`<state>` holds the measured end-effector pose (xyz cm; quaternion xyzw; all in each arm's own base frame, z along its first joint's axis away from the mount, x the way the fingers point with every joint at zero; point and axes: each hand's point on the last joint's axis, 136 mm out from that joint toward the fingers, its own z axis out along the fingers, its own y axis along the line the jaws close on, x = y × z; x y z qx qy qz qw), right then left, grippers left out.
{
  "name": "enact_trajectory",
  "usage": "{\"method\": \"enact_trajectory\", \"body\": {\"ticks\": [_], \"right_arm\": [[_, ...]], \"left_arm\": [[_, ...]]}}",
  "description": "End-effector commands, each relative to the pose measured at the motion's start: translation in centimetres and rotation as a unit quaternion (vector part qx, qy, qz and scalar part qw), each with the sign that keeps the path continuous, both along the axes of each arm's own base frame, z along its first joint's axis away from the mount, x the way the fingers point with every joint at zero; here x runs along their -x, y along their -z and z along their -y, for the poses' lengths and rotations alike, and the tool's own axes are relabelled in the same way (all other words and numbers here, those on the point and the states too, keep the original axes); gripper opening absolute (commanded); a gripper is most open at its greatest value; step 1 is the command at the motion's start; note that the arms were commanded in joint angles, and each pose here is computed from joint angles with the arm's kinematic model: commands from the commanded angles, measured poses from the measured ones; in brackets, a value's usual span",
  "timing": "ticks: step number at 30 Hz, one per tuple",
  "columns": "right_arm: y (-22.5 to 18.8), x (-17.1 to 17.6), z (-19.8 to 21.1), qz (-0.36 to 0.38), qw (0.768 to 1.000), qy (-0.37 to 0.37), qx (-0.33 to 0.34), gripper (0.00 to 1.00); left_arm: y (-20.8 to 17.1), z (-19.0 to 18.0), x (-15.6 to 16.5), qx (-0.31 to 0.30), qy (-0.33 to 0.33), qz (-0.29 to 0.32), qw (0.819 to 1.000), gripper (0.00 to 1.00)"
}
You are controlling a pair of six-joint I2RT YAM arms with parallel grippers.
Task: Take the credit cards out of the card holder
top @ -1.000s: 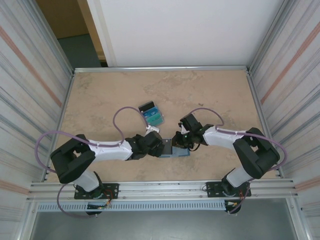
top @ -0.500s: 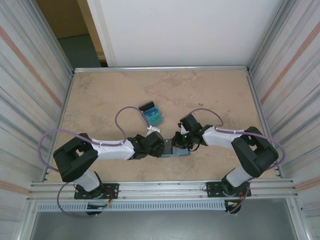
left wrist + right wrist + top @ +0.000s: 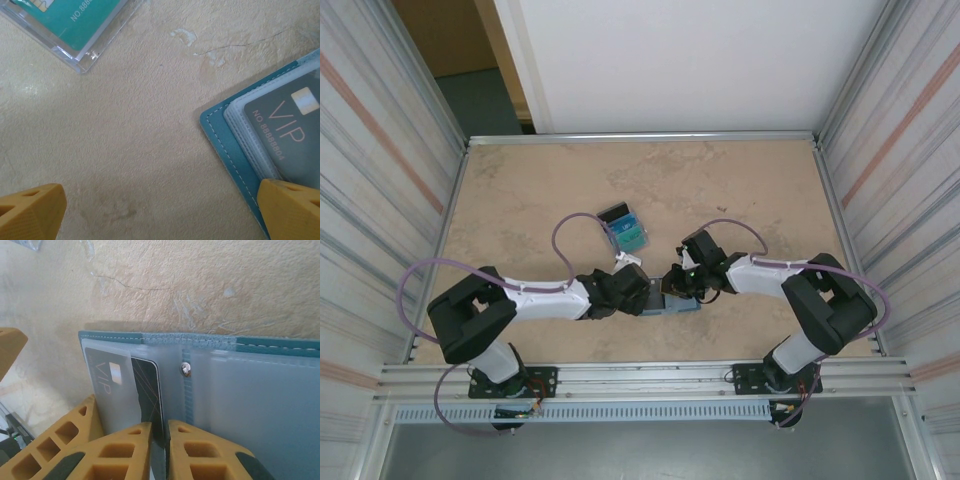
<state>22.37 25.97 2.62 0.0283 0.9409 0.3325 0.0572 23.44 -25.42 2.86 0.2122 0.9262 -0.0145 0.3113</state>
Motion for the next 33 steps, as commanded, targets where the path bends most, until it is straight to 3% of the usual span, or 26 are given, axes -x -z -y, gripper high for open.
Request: {"method": "enact_trajectory", "body": {"ticks": [1,8,12,24,33], "right_arm": [[0.7,1.0,-0.3,-0.027,1.000,-0.007,-0.010,0.16],[0.6,1.0,-0.6,-0.026,0.999,-0.012,-0.019,0.09],[0.5,1.0,-0.4,-0.021,1.000,-0.013,-0.015,0.00],[0.0,0.0,2.4,0.015,0.998,0.002,0.064,0.00],[-0.4,-0.6,2.9,0.025,0.997,0.003,0.077,0.00]], "left_arm": [[0.1,0.3,0.0,-0.006,-0.003,-0.002,1.000,0.99],[0.1,0.3,0.1,-0.005,-0.004,-0.001,1.000,0.99],[0.1,0.3,0.2,-0.005,-0.005,-0.002,1.000,0.99],[-0.1,-0.5,0.3,-0.012,-0.016,-0.001,1.000,0.99],[-0.4,-0.5,0.2,-0.009,-0.017,0.001,1.000,0.99]]}}
